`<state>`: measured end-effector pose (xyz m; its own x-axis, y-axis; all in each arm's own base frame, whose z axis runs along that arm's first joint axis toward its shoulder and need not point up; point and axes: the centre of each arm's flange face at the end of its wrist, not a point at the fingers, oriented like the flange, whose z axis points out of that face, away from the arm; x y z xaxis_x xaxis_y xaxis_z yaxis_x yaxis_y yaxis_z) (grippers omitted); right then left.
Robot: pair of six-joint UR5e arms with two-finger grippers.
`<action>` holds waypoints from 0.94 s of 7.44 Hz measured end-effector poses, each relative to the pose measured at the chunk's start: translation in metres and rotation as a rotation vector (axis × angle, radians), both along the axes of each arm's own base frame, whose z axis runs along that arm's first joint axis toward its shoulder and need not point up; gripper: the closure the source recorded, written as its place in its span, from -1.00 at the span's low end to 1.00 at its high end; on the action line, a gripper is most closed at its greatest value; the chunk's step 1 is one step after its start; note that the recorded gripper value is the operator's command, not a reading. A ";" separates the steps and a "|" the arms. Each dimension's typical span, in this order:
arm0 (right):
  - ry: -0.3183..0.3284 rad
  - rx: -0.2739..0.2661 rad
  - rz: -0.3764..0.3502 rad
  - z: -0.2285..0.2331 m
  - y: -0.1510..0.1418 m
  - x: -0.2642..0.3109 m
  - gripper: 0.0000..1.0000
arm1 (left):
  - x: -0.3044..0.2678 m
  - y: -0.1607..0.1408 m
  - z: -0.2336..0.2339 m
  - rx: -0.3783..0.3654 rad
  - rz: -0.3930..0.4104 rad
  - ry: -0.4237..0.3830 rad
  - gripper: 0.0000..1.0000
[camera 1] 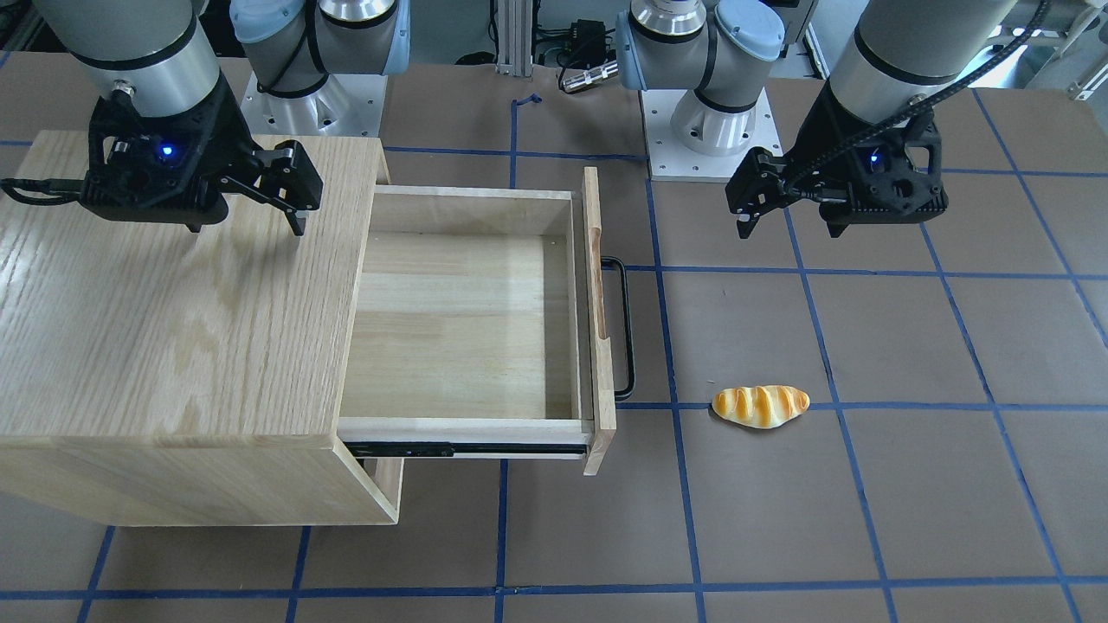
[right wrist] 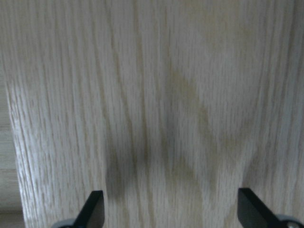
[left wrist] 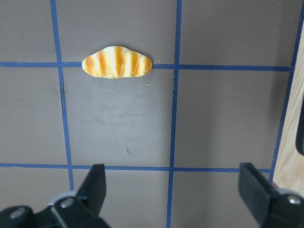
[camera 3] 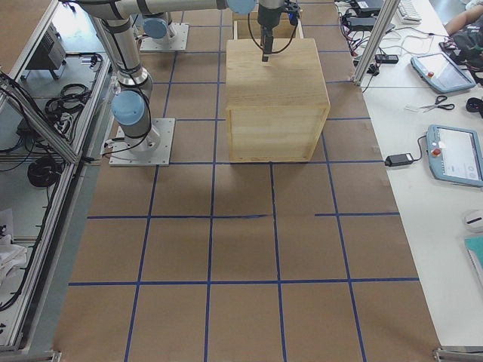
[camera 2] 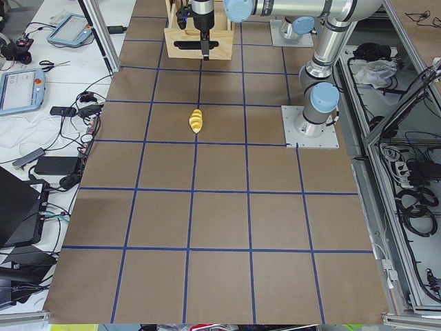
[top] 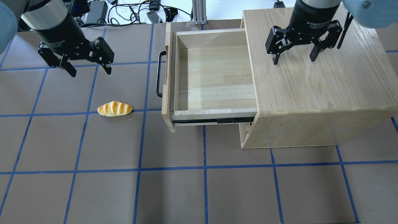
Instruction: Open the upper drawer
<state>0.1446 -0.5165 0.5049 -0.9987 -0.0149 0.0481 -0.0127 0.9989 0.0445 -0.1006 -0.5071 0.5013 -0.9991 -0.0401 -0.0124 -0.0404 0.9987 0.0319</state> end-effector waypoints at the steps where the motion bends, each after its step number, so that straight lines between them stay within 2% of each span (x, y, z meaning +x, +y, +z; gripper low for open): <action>1: 0.000 0.000 0.000 0.000 0.000 0.000 -1.00 | 0.000 0.000 0.001 -0.002 0.001 0.001 -1.00; 7: 0.000 0.001 -0.001 0.000 0.000 0.000 -1.00 | -0.001 -0.017 -0.007 -0.060 0.009 0.016 -1.00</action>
<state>0.1447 -0.5165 0.5046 -0.9987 -0.0140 0.0481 -0.0118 0.9989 0.0453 -0.1020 -0.5237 0.4938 -0.9988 -0.0491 0.0067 -0.0493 0.9984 -0.0275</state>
